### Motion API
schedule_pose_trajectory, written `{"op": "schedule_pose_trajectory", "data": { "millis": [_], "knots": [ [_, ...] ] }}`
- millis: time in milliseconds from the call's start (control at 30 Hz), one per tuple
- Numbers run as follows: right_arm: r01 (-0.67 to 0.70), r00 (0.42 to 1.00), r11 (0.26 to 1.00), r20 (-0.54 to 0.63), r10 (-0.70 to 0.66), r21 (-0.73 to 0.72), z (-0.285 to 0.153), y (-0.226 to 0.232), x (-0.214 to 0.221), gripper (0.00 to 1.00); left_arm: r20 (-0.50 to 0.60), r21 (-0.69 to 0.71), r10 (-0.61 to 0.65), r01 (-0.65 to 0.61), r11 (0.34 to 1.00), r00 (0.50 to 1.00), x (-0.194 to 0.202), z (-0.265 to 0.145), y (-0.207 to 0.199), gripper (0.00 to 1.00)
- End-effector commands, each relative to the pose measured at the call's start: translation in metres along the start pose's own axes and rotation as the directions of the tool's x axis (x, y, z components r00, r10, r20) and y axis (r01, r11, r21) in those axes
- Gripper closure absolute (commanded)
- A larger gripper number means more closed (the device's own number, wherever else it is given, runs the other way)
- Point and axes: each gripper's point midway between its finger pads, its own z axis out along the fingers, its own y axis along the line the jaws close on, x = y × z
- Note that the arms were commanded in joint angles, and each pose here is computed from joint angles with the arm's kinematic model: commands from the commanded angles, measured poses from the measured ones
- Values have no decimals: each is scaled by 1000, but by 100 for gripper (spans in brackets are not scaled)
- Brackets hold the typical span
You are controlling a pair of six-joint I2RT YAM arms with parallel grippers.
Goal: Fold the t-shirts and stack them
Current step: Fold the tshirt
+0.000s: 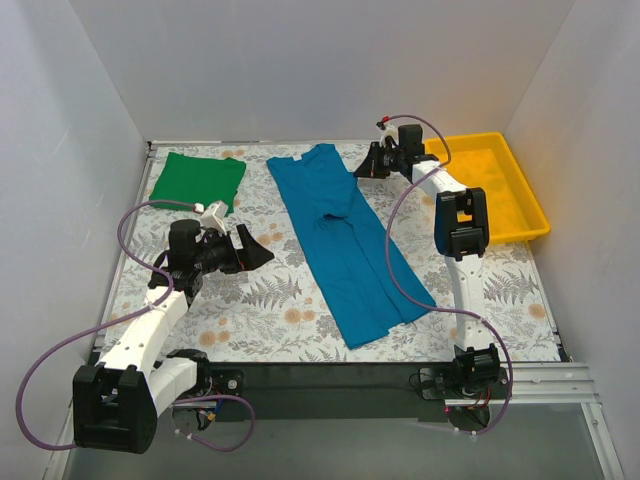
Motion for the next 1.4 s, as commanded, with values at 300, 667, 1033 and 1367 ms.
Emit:
{"op": "schedule_pose_trajectory", "data": {
  "millis": [300,667,1033,1367],
  "knots": [
    [137,991,986,16,-136,-99,-2,79,-16,95,30,16,46,-47,999,998,-10,-5,-10,12],
    [151,982,976,-91,-167,-156,25,109,34,75,31,18,51,-52,998,998,-10,-5,-12,12],
    [337,937,901,0,-350,-275,-30,159,-5,46,39,38,62,-63,997,997,-11,-8,-17,12],
    [567,793,768,-55,-607,-297,-141,159,28,43,-44,150,134,-126,981,990,13,4,-52,15]
  ]
}}
